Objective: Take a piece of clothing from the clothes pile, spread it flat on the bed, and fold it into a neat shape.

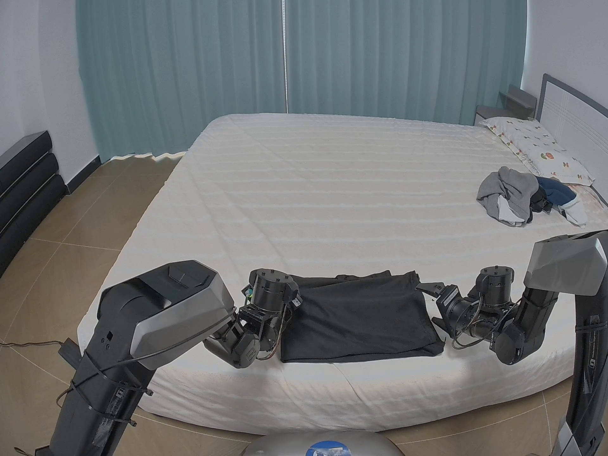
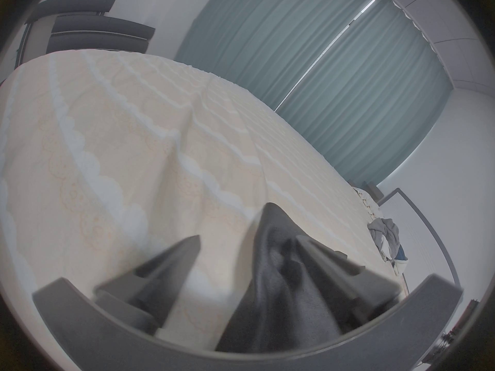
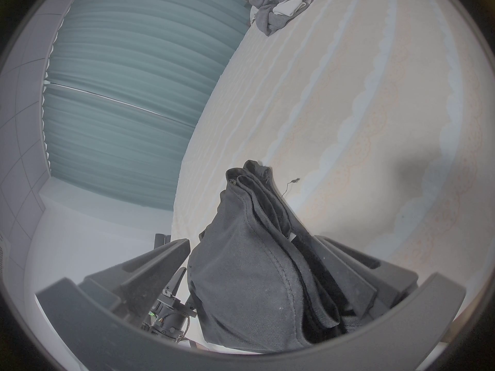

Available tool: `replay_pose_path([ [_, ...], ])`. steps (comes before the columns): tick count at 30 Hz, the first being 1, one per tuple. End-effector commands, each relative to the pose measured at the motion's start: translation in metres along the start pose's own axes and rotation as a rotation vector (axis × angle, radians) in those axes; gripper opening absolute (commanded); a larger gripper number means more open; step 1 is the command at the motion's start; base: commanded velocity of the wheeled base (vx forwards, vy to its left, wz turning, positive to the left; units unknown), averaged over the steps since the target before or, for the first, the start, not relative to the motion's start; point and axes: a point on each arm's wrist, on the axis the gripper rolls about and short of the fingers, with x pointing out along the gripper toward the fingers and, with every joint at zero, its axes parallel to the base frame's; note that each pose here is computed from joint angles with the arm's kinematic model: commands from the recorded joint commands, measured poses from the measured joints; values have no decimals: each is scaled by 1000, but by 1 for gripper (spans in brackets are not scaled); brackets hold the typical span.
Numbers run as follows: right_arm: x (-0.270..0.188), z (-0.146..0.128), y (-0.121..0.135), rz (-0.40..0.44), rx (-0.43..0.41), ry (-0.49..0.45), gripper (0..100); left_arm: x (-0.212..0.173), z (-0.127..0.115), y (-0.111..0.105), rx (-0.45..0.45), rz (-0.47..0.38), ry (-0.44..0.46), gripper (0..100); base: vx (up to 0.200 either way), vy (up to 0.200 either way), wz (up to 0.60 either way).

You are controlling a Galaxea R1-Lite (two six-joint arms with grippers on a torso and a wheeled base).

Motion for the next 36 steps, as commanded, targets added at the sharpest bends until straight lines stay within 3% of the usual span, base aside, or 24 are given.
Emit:
replay_pose_path([
  [1, 0, 0, 0, -1, 1, 0, 100, -2, -1, 1, 1, 5, 5, 100, 0, 0, 0],
  [4, -2, 3, 2, 5, 1, -10, 100, -5, 6, 5, -3, 15, 0, 100, 0, 0, 0],
  [11, -41, 34, 27, 47, -49, -120, 100, -38, 70, -7, -53, -9, -79, 100, 0, 0, 0],
  [13, -46, 36, 29, 46, -63, -130, 100, -43, 76, -10, -49, -15, -90, 100, 0, 0, 0],
  [14, -66, 39, 34, 31, -103, -156, 100, -61, 96, -12, -7, -18, -120, 100, 0, 0, 0],
  [16, -91, 39, 39, 21, -146, -192, 100, -88, 113, -8, 35, -12, -134, 100, 0, 0, 0],
  [20, -139, 36, 50, 43, -238, -252, 100, -135, 128, -6, 69, -23, -146, 100, 0, 0, 0],
  [23, -185, 29, 59, 79, -357, -319, 100, -185, 145, -6, 111, -74, -209, 100, 0, 0, 0],
  [27, -221, 15, 60, 101, -480, -372, 100, -226, 152, -2, 112, -106, -250, 100, 0, 0, 0],
  [28, -238, 8, 59, 103, -557, -394, 100, -248, 155, 3, 113, -94, -288, 100, 0, 0, 0],
  [31, -257, -1, 57, 96, -651, -415, 100, -273, 156, 13, 128, -43, -350, 100, 0, 0, 0],
  [33, -270, -5, 59, 116, -677, -443, 100, -292, 155, 22, 139, -14, -388, 100, 0, 0, 0],
  [36, -287, -10, 61, 142, -695, -476, 100, -319, 152, 28, 146, -33, -407, 100, 0, 0, 0],
])
